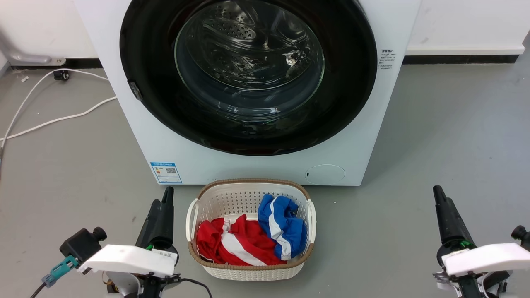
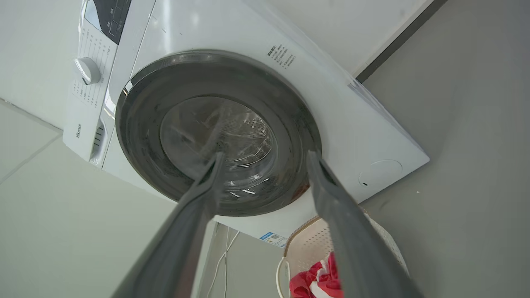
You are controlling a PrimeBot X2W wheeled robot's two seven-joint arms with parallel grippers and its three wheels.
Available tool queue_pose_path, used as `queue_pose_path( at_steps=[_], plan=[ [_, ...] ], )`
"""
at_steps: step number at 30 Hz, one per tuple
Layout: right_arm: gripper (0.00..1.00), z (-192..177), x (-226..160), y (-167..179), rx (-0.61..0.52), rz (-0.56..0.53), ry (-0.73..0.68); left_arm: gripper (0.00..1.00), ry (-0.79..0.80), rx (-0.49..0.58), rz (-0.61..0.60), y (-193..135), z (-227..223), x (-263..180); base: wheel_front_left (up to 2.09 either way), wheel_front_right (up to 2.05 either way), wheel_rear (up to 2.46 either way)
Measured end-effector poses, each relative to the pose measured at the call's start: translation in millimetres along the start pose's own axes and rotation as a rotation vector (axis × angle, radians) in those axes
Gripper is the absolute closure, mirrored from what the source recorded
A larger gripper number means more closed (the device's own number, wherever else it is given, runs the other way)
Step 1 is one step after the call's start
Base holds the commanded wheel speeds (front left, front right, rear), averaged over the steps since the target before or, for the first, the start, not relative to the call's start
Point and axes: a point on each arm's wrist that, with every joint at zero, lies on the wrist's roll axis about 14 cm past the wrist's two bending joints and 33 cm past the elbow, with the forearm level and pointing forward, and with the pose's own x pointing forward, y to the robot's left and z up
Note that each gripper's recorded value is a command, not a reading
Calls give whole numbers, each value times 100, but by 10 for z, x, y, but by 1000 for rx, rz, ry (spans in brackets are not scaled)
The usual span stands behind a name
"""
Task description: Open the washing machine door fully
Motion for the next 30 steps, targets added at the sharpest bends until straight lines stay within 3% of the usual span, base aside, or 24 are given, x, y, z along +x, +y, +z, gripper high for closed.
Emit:
queue_pose_path(
  at_steps=[11,30],
  plan=[
    [0,-87,-37,108,-246,39,35,0,1,218,-21,-22,10,-1,0,0,0],
    [0,-161,-58,226,-517,88,67,0,21,483,-59,-46,-79,-17,0,0,0]
  ],
)
